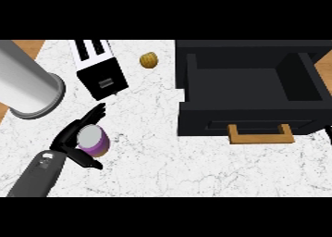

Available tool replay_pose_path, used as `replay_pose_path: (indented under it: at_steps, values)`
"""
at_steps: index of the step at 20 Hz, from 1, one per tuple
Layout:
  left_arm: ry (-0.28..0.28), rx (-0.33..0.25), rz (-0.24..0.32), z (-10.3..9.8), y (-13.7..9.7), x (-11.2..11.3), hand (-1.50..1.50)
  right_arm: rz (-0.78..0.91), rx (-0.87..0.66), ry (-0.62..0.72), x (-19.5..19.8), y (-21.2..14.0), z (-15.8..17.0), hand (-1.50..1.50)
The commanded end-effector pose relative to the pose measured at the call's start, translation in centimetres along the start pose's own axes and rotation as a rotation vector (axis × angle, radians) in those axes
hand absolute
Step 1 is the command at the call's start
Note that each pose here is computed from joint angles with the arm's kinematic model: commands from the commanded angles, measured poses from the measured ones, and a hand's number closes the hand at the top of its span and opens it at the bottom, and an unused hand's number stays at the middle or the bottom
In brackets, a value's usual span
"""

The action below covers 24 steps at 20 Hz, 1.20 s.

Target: Pick up the can, place it into the drawer and close the drawer

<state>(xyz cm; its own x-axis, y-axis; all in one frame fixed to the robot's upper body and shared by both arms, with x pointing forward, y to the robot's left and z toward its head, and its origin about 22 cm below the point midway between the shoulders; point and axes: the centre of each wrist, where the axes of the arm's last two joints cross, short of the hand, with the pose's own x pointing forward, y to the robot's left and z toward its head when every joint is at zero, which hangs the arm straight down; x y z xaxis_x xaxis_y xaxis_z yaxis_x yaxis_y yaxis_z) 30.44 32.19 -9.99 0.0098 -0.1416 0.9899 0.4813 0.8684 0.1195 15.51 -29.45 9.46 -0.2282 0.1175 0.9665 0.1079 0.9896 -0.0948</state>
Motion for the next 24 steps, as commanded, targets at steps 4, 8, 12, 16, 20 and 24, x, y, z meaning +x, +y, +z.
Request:
replay_pose_path:
  at_steps: [4,8,12,16,20,24]
  values:
    - [-0.053,-0.065,0.058,0.3,-0.9,-0.8,1.50,0.002,-0.006,0.014,-0.4,0.7,-1.0,-1.50]
    - [-0.093,-0.115,0.108,-2.2,-2.1,1.0,1.50,-0.011,-0.017,0.004,-1.2,-0.4,0.6,-1.50]
    - [-0.091,-0.137,0.157,0.3,-2.6,-0.9,1.50,-0.011,-0.017,-0.007,0.7,-0.9,1.8,-1.50]
    - [-0.141,-0.196,0.156,-3.5,-3.2,2.9,1.50,-0.027,-0.026,0.004,-0.7,-0.5,1.1,-1.50]
    - [-0.137,0.055,0.196,-3.0,-4.3,2.8,1.50,-0.015,-0.031,-0.007,0.1,-1.9,0.8,-1.50]
    - [-0.124,0.541,0.194,-1.2,-0.6,2.9,1.50,-0.010,-0.058,-0.011,0.2,-0.9,1.4,-1.50]
